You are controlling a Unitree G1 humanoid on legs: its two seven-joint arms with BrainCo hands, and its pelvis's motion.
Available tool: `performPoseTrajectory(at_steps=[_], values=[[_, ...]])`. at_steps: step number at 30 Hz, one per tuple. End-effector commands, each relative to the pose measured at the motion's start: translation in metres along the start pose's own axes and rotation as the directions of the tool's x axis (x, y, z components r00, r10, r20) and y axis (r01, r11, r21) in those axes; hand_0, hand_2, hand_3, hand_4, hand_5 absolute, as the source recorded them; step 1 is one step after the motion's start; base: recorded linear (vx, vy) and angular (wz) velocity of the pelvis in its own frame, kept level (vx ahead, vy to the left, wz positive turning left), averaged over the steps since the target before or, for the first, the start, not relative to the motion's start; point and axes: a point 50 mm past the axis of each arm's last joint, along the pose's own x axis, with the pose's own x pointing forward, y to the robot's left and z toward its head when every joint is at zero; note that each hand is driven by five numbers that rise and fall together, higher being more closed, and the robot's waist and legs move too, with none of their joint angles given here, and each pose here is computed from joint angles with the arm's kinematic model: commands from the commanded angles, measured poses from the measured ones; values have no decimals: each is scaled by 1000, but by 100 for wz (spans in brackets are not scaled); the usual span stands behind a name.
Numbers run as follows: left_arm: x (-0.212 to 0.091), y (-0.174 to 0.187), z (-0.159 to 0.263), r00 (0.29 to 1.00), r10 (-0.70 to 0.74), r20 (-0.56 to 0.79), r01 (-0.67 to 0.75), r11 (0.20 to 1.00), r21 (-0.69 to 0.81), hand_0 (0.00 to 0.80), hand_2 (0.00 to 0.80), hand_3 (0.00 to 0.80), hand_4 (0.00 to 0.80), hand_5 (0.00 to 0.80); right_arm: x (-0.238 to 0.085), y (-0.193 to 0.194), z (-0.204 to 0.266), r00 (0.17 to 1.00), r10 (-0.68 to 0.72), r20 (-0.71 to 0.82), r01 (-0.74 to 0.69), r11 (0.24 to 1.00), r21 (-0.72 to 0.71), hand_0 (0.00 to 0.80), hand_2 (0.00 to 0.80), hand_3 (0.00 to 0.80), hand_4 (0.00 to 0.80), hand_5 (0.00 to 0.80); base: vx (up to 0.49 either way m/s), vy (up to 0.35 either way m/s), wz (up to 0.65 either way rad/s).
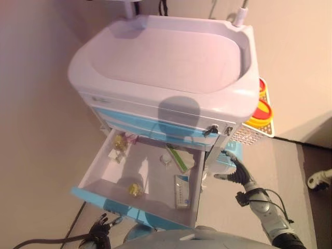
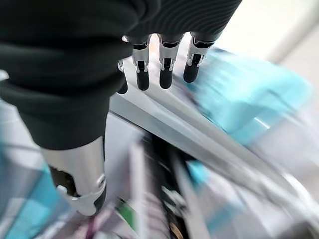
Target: Open the drawer and pick up the medicine
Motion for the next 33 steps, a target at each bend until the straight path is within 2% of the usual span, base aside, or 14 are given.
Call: performPoseTrajectory(at_steps=[1,5,10,14,17,20,27,33], values=[[6,-4,16,998,-22,56,18,998,62,0,0,0,0,0,4,-24,61,920,-31,391,79,991,-107,0,0,0,0,0,-12,22,-26],[6,-7,15,998,-40,51,36,997,73,0,0,0,0,0,-3,-31,93,817,40,575,70,983,-169,0,0,0,0,0,-7,2,-16],[8,-7,17,997,-60,37,55,991,118,0,0,0,0,0,-9,-32,137,620,239,747,-15,956,-293,0,0,0,0,0,0,0,0],[8,-7,17,998,-63,24,59,990,131,0,0,0,0,0,-10,-29,168,453,376,808,-88,921,-379,0,0,0,0,0,0,0,0],[9,-8,19,998,-63,13,61,989,134,0,0,0,0,0,-5,-23,191,362,460,811,-162,888,-431,0,0,0,0,0,-7,0,12],[11,-11,22,998,-68,14,66,988,137,0,0,0,0,0,4,-16,204,329,511,794,-212,860,-465,0,0,0,0,0,-41,6,31],[13,-17,28,997,-77,24,74,991,112,0,0,0,0,0,26,16,210,323,661,678,-388,745,-542,0,0,0,0,0,-33,5,24],[13,-16,28,997,-71,9,69,991,115,0,0,0,0,0,44,45,191,428,714,554,-406,699,-588,0,0,0,0,0,7,-16,37]])
